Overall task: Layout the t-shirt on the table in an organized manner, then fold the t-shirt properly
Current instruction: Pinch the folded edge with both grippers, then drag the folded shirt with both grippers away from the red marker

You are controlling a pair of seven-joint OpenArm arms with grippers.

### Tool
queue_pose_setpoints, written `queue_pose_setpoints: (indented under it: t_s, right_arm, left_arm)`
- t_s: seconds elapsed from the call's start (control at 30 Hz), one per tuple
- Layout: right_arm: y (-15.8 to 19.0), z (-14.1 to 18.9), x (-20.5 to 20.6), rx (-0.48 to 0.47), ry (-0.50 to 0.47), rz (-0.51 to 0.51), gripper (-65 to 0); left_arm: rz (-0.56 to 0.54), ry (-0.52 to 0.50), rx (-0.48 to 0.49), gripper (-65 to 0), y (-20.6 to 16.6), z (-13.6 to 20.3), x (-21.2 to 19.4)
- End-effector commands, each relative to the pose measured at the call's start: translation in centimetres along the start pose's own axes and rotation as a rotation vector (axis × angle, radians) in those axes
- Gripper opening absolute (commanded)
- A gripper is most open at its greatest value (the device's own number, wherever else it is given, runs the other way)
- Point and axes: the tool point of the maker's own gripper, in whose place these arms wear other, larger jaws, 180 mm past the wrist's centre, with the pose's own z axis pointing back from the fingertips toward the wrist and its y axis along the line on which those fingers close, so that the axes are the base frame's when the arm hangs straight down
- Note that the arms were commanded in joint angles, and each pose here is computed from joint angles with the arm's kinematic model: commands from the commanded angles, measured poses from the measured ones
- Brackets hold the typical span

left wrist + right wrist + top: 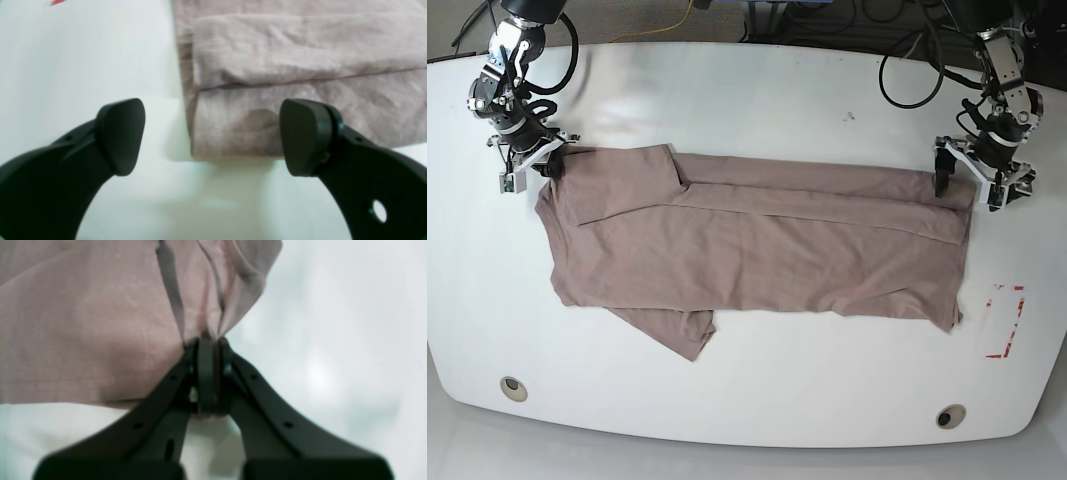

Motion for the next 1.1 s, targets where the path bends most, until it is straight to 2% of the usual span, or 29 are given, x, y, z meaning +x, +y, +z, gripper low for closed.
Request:
queue_pose_setpoints:
  t_s: [0.0,0.13,0.4,0.47,0.57,0.73,0.97,1.0,1.07]
  right_arm:
    - [-0.4,0.3,0.8,-0.008,-0.015,0.017,-65.0]
    - [-0.4,0.3,0.8,-0.008,-0.015,0.017,-65.0]
    - [-0.4,0.3,0.8,-0.008,-0.015,0.017,-65.0]
    - [-0.4,0.3,0.7,-0.009,-0.013,0.017,-65.0]
    - [-0.4,0.3,0.7,-0.009,-0.013,0.017,-65.0]
    - [-0.4,0.3,0.7,-0.009,-0.013,0.017,-65.0]
    - [-0.5,0.3,0.6,-0.011,-0.012,0.015,-65.0]
    - [-0.6,0.4,0.7,-0.012,-0.012,0.015,-65.0]
    - [-0.6,0.4,0.7,-0.012,-0.013,0.016,-65.0]
  left_arm:
    - [0.008,-0.026,0.014,-6.4,0.9,-0.1,0.6]
    - [0.028,-0.001,0.006,-6.4,0.6,-0.4,-0.5]
    - [0.035,-0.006,0.006,-6.6,0.7,-0.8,-0.2]
    - [0.035,-0.006,0.006,-8.3,0.7,-0.8,-0.2]
    - [0.035,-0.006,0.006,-15.7,0.7,-0.8,-0.2]
    - [0.035,-0.006,0.006,-32.6,0.7,-0.8,-0.2]
    - [0.034,0.0,0.006,-62.9,0.7,-0.8,-0.4]
    - [0.034,0.002,0.005,-65.0,0.7,-0.8,-0.5]
    - [0.034,0.003,0.005,-65.0,0.7,-0.7,-0.5]
